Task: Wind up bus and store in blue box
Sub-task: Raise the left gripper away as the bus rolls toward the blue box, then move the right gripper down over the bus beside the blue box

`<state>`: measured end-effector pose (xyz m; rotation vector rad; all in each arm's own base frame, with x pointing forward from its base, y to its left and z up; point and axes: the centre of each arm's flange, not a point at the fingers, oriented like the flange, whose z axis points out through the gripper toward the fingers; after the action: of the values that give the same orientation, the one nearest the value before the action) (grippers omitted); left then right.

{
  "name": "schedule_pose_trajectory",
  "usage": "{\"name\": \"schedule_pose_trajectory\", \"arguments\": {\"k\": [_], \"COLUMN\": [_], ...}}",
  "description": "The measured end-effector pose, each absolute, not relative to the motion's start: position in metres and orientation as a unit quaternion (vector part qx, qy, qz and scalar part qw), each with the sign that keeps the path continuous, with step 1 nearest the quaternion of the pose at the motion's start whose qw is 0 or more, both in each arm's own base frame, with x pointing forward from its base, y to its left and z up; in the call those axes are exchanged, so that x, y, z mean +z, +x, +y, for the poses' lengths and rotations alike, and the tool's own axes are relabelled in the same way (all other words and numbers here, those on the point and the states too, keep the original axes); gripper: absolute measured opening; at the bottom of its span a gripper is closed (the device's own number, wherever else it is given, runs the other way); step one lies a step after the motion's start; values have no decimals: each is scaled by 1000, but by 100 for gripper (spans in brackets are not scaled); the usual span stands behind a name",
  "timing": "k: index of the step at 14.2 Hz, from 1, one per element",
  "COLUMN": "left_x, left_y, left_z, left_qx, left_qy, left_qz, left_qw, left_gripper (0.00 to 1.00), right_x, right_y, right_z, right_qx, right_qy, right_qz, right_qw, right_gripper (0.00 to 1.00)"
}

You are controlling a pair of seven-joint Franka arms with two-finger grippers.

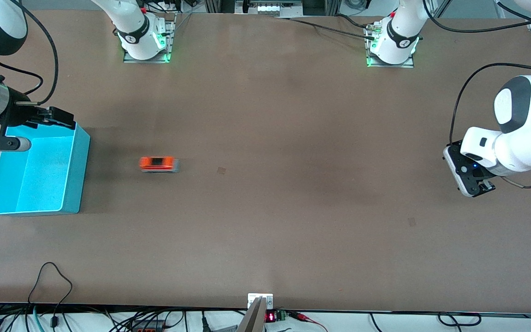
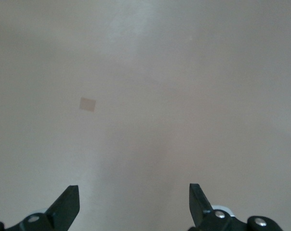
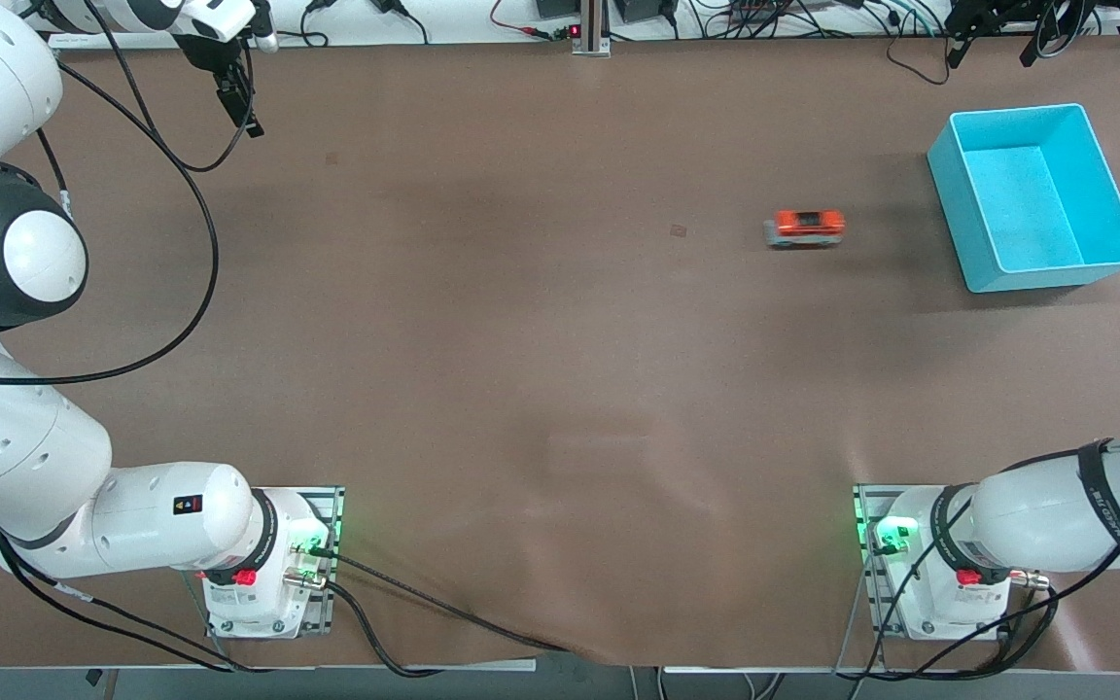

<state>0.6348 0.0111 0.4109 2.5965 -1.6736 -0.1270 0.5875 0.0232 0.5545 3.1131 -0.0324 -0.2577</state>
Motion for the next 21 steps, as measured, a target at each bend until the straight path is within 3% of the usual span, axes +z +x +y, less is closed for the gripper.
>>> {"name": "schedule_pose_trajectory", "arguments": {"k": [11, 21], "left_x": [517, 600], "left_y": [649, 598], "left_z": [30, 9], "left_qx": [42, 31], "left_qy": [985, 999], "left_qz": [-165, 39], "left_qw": [-26, 5], "left_gripper": [100, 100], "right_x": [554, 538], "right_y": [587, 578], "right_z": [24, 28], "right_qx": [-83, -132], "right_qy": [996, 991], "right_qz": [-10, 26], "right_qw": [9, 7], "right_gripper": [100, 100]}}
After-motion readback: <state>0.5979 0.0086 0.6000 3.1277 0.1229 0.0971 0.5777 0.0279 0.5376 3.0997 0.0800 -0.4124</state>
